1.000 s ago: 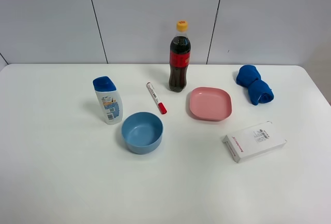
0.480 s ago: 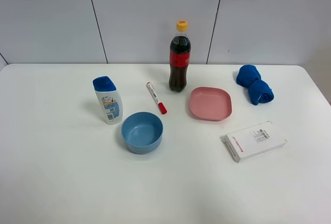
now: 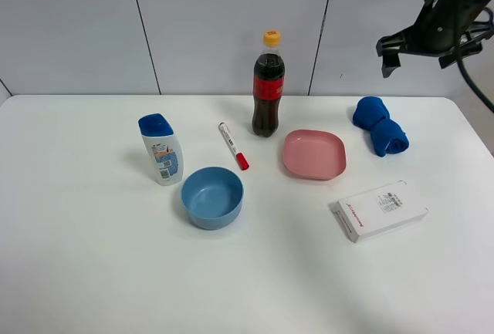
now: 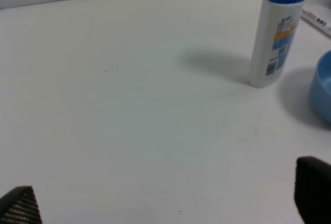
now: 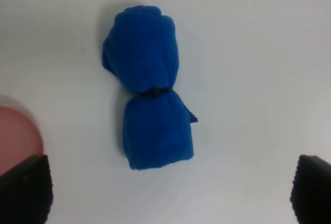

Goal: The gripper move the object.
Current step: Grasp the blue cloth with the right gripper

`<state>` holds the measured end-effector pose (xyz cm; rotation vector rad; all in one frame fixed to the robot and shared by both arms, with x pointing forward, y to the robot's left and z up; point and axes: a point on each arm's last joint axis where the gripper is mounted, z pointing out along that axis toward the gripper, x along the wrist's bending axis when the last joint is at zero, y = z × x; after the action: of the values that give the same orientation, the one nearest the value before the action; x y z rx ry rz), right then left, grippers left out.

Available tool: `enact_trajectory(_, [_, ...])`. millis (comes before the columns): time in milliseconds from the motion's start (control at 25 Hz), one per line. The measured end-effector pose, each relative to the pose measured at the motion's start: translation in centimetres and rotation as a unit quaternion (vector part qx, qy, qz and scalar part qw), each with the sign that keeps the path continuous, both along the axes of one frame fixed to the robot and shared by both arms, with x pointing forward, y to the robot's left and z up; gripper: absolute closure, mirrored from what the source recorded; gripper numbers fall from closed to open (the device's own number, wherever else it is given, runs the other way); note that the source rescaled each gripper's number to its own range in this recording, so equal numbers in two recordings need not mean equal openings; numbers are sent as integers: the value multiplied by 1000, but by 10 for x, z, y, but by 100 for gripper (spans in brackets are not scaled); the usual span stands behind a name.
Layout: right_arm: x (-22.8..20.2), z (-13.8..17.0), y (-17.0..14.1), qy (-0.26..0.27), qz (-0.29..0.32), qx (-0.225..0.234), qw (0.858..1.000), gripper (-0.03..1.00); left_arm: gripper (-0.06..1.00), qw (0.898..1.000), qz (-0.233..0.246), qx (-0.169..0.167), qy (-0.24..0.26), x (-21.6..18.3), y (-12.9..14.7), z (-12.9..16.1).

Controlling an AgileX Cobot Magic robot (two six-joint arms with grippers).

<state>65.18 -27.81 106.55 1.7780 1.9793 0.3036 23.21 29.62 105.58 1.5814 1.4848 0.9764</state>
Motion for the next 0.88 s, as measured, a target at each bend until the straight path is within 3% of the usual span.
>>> enact_trajectory(200, [24,-49,2,22,0,-3,1000,7,-6,1000,0,0,0,0,0,0])
enact_trajectory(560, [45,-108,2,34,-28,16,999,7,-6,1000,0,0,0,0,0,0])
enact_trajectory(880, [49,-140,-46,67,-78,27,994,7,-6,1000,0,0,0,0,0,0])
